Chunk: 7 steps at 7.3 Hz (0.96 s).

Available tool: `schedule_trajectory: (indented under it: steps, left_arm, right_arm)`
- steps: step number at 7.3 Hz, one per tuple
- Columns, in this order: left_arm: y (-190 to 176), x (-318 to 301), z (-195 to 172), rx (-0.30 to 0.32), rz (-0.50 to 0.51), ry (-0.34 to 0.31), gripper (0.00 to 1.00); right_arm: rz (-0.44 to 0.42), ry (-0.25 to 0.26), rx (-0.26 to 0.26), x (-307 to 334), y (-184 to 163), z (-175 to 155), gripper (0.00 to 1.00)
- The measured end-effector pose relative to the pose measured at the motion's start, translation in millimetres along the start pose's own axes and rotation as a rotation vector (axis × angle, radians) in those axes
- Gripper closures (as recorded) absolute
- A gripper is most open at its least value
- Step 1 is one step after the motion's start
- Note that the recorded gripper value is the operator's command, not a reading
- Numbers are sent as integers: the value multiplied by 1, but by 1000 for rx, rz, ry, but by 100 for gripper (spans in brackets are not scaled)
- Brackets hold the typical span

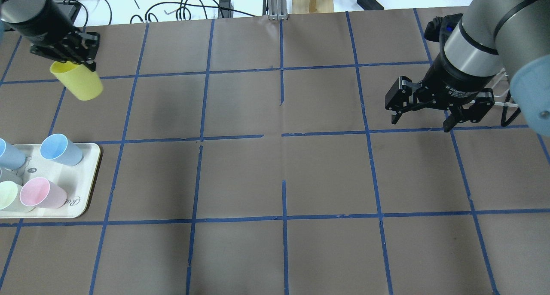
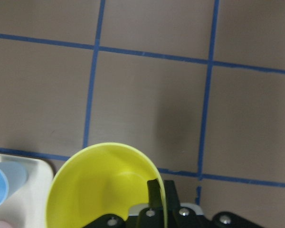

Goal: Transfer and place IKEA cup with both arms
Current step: 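Lower the yellow cup into the tray slot with the left gripper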

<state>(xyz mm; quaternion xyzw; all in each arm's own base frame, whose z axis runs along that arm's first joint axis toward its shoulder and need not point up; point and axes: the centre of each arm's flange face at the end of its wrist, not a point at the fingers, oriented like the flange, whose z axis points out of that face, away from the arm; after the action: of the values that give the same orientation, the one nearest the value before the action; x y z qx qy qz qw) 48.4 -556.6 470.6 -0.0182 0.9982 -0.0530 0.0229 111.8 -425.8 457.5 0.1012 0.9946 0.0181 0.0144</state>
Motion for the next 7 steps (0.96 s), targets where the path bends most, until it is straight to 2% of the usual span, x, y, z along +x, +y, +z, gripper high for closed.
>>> schedule_trajectory:
  steps: [2, 4, 6, 7]
  left_arm:
    - [16, -110, 15, -37, 99, 28, 100]
    - [30, -215, 48, 18, 169, 83, 100]
    - [33, -276, 99, 87, 197, 101, 100]
    - [34, -289, 125, 94, 185, 114, 100]
  right_arm:
    - [-28, -9, 20, 0, 5, -6, 0]
    - [-37, -7, 33, -2, 7, -13, 0]
    - [-39, -4, 36, -1, 11, -14, 0]
    - [-38, -3, 37, -1, 11, -14, 0]
